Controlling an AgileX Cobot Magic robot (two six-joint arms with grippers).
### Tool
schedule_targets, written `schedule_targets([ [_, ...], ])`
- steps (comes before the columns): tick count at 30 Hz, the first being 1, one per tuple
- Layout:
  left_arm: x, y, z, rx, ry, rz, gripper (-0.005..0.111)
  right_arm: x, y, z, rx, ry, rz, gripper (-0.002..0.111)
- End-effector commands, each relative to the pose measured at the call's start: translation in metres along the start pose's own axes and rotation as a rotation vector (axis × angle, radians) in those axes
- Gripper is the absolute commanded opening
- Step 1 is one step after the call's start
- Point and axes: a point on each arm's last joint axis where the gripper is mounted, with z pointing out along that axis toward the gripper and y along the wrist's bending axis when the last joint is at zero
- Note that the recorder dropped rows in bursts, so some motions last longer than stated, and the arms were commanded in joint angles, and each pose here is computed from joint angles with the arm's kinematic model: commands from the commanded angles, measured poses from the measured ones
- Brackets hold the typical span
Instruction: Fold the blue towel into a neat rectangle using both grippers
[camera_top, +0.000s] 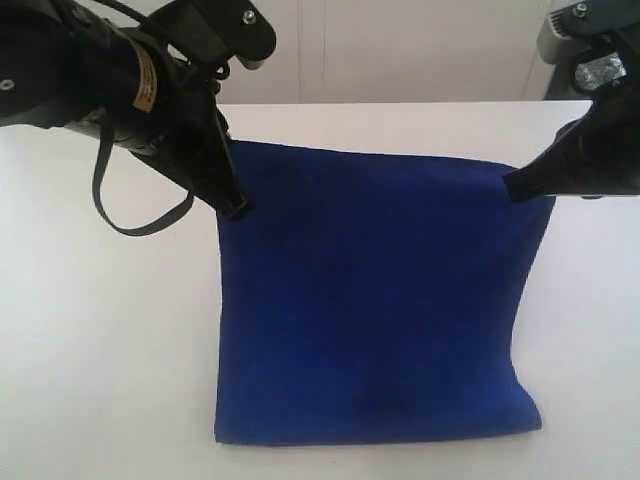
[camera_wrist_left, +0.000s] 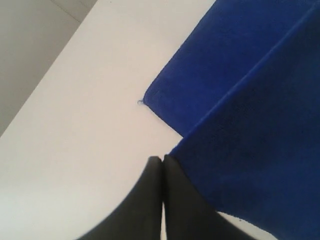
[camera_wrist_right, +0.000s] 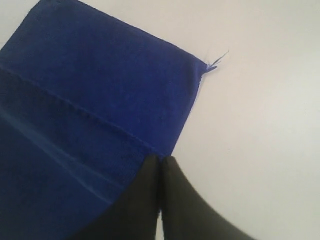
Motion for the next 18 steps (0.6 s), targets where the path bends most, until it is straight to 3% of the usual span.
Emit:
schedule_targets([
  [1,0.003,0.006,0.011,-0.018,0.010,-0.002,0.000,-0.004,-0.002,0.005,0.020,-0.035,-0.011,0.000],
  [18,-0.016,0.019,0.003,-0.050,-0.051,-0.026,0.000,-0.018,-0.008,-0.010,0.071,-0.096,-0.021,0.000],
])
